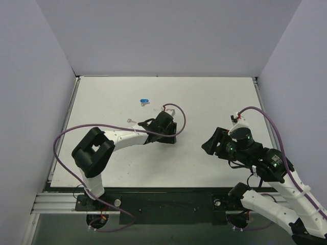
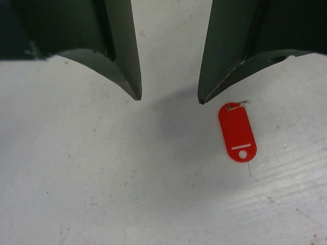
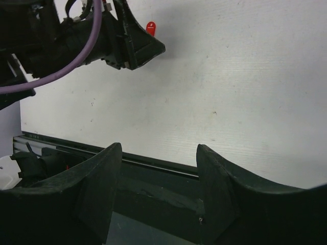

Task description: Remove the keys from the keyring

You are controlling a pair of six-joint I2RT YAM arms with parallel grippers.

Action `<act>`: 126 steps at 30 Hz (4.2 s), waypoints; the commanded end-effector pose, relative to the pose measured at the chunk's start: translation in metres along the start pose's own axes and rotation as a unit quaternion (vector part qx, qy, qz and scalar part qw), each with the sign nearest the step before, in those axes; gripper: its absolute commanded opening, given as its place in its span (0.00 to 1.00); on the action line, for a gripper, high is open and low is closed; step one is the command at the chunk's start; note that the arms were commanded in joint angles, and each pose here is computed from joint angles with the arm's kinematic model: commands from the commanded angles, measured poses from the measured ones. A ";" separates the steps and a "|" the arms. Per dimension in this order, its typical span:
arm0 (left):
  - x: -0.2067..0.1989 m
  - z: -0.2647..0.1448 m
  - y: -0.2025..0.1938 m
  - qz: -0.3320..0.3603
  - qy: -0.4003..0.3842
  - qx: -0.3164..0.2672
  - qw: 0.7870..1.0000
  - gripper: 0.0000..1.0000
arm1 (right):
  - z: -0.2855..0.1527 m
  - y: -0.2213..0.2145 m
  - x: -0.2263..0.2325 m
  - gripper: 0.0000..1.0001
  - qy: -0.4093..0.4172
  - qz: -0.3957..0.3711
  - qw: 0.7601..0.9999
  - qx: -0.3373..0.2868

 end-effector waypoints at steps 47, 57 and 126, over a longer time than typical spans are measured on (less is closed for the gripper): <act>0.066 0.008 0.005 0.067 0.140 0.033 0.987 0.62 | -0.012 0.000 -0.005 0.55 -0.010 0.016 1.000 -0.004; 0.042 -0.003 0.007 0.058 0.141 0.021 0.988 0.61 | -0.009 0.001 -0.003 0.55 -0.009 0.014 1.000 -0.003; 0.104 -0.147 0.114 -0.017 0.177 -0.089 0.980 0.85 | -0.020 0.013 0.000 0.70 0.020 0.020 0.998 -0.051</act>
Point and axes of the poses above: each gripper's point midway between its finger pads, its own z axis out along the fingers, its own x axis along the line the jaws close on, y = z × x, the point moved 1 cm from there along -z, back along the fingers, and after that the axes turned 4 degrees about -z, right-handed, at the moved point
